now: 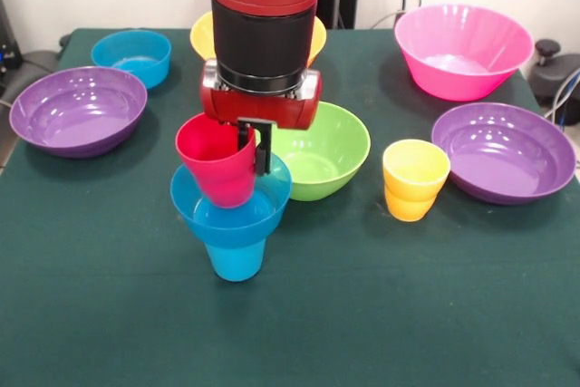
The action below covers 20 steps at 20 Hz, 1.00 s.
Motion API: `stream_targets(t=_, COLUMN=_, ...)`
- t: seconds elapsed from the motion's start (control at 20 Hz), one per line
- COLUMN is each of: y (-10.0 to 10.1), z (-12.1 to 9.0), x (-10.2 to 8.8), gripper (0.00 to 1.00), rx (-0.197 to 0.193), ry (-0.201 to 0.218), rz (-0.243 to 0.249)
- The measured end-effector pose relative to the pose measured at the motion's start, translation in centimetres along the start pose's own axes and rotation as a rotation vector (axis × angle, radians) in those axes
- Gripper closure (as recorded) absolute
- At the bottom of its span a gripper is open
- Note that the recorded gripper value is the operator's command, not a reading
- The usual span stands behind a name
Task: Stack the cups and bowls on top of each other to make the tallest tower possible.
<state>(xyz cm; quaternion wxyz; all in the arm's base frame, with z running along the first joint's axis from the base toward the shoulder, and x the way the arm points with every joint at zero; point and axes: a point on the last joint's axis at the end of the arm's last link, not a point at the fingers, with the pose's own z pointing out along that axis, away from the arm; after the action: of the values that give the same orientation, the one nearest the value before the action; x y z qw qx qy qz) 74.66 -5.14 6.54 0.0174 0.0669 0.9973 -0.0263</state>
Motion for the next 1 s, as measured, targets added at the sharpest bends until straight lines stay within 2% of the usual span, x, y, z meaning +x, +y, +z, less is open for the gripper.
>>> stream_targets(t=0.3, y=0.06, z=0.45, x=-0.79, gripper=1.00, rx=-0.005, ry=-0.025, rz=0.006)
stream_targets(t=1.0, y=0.21, z=1.02, x=-0.96, gripper=1.00, rx=-0.003, ry=-0.031, rz=0.007)
